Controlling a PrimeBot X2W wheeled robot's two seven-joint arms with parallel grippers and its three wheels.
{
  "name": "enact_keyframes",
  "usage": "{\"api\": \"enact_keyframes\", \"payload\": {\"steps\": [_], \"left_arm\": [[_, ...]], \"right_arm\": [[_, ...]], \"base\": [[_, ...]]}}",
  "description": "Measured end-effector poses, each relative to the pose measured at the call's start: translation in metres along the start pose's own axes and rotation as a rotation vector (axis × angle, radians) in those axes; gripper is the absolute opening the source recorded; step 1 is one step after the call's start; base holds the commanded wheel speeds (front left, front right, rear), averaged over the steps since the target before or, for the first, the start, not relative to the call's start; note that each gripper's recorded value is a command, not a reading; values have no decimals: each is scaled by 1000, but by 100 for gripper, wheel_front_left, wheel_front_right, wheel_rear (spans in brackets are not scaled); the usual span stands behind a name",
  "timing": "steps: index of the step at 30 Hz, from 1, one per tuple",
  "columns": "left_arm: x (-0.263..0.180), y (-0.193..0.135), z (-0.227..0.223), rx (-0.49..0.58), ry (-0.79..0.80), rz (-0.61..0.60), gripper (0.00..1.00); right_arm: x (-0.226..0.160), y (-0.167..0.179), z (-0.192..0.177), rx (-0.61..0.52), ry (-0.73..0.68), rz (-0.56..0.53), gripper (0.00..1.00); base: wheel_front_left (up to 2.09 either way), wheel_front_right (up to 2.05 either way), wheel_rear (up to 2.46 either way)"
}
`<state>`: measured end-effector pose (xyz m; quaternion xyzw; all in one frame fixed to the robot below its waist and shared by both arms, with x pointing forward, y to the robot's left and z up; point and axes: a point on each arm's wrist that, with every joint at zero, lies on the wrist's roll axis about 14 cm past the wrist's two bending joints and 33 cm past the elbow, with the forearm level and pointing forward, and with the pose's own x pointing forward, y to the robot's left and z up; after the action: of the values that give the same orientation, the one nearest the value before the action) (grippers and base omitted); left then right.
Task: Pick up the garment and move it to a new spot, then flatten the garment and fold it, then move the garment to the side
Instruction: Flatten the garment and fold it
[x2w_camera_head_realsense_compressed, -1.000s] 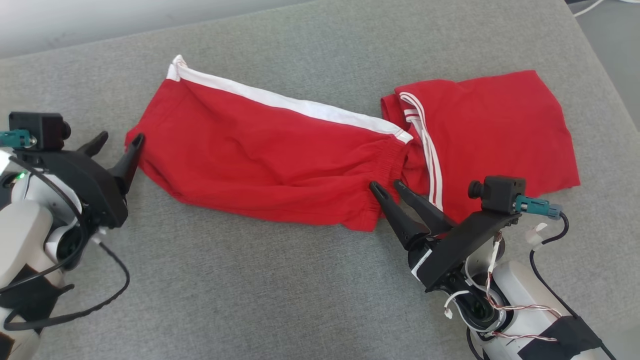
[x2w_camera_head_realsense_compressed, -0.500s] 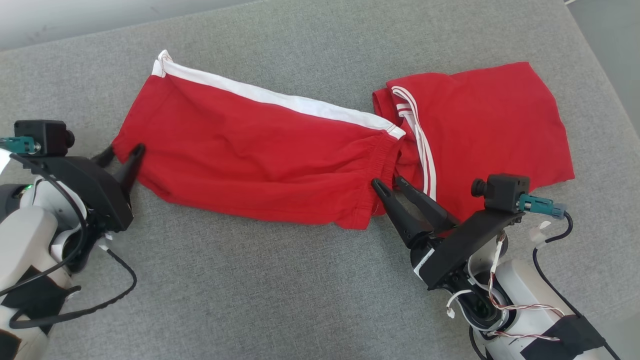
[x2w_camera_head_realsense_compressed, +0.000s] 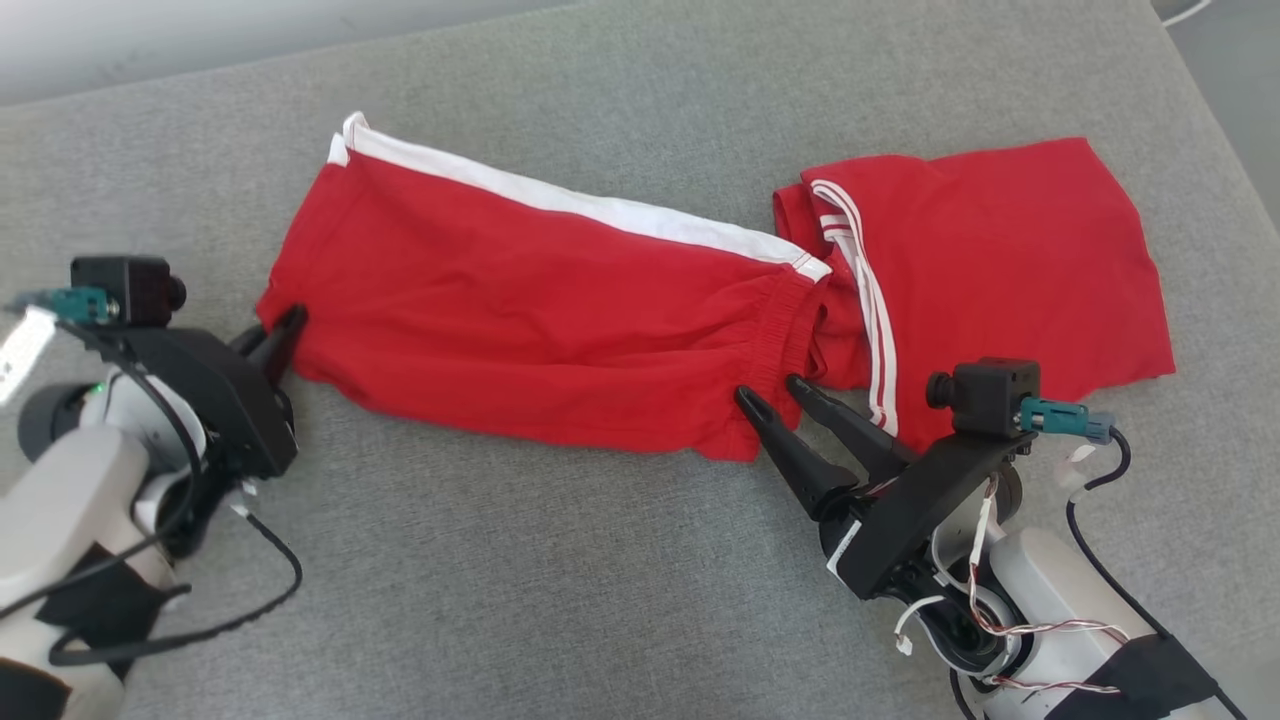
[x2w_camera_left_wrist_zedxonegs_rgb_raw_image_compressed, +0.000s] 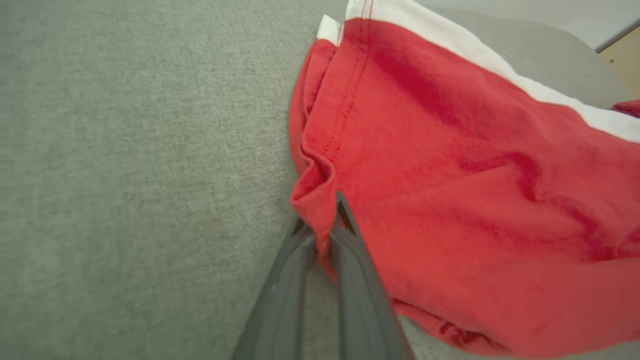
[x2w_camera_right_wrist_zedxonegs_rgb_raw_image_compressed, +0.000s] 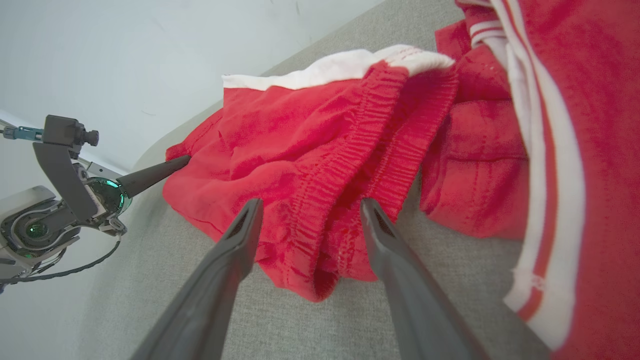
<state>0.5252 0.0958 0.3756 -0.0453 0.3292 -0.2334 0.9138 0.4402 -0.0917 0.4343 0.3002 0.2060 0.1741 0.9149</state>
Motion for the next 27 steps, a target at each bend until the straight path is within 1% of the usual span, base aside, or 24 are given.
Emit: {"api": "enact_keyframes", "payload": {"steps": [7, 19, 27], "left_arm": [[-11, -11, -14, -50, -25, -14, 0], [-43, -18, -34, -111, -78, 10, 0], [-68, -21, -48, -150, -122, 38, 0]], "right_arm": [[-4, 0, 4, -10, -13, -1, 100], [-13, 4, 2, -37, -19, -4, 100], [-11, 19, 2, -50, -21, 25, 100]], "base": [[0, 0, 0], [0, 0, 0], [0, 0, 0]]}}
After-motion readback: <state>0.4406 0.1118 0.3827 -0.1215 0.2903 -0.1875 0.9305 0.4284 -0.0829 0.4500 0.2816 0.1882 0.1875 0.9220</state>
